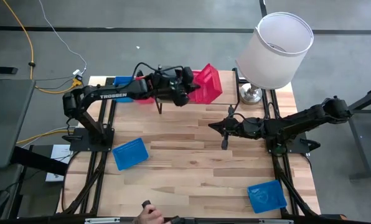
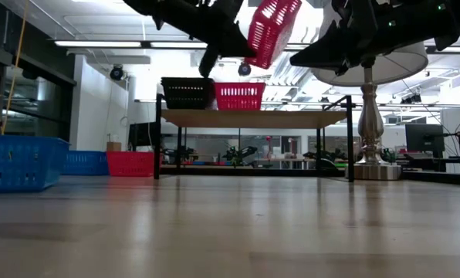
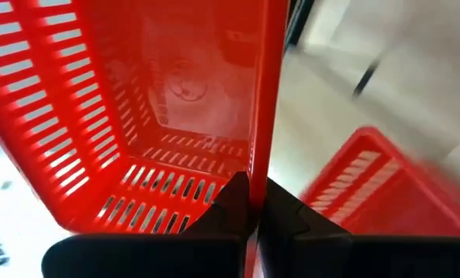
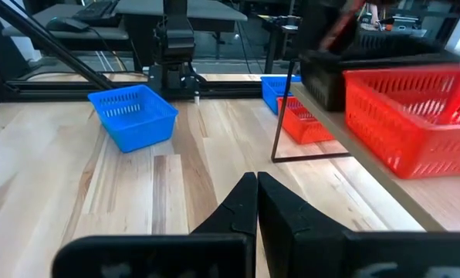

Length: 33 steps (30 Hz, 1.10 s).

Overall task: Stack baskets on shelf by color
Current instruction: Stack the bottom red bin on top of the red bin on the shelf

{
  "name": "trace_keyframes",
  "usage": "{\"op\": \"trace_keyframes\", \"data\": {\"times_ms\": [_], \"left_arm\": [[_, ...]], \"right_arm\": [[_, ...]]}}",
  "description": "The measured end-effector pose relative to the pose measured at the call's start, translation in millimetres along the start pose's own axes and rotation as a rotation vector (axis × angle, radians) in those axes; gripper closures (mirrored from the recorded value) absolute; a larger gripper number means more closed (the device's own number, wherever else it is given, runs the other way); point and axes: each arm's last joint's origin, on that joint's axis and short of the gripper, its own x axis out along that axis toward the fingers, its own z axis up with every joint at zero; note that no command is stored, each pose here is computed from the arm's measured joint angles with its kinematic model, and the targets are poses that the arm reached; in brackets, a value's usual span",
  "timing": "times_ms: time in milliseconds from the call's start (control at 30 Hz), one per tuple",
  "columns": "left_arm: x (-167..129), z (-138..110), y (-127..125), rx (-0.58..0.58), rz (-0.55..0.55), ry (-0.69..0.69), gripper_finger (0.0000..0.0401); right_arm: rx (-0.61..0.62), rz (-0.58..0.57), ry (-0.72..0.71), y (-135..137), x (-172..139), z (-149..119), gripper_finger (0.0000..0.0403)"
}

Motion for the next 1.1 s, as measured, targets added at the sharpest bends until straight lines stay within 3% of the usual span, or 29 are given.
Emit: {"op": "trace_keyframes", "data": {"times_ms": [133, 233, 567, 700, 867, 1000, 1100], "left_arm": [[-12.3, -10.0, 7.7, -0.156, -0.014, -0.149, 0.0401], [-22.1, -17.3, 14.7, -0.218, -0.001, -0.187, 0.0401], [-43.6, -14.8, 28.9, -0.160, 0.066, -0.167, 0.0401], [-45.5, -20.1, 24.1, -0.002, 0.036, 0.034, 0.0401], [-43.3, -27.1, 6.9, 0.285, -0.149, 0.210, 0.0401], [-40.8, -29.9, 2.5, 0.344, -0.195, 0.302, 0.0401], [-40.4, -26.0, 0.3, 0.344, -0.213, 0.267, 0.0401]], "right_arm": [[-0.001, -0.002, 0.003, -0.1, 0.0, -0.3, 0.0403], [-0.001, -0.002, 0.003, -0.1, 0.0, -0.3, 0.0403], [-0.001, -0.003, 0.003, -0.1, 0.0, -0.3, 0.0403], [-0.001, -0.003, 0.003, -0.1, 0.1, -0.3, 0.0403], [-0.001, -0.003, 0.003, -0.1, 0.1, -0.3, 0.0403], [-0.001, -0.016, 0.003, -0.9, 0.2, -0.3, 0.0403], [-0.001, -0.030, 0.003, -1.3, 0.2, -0.3, 0.0403]]}}
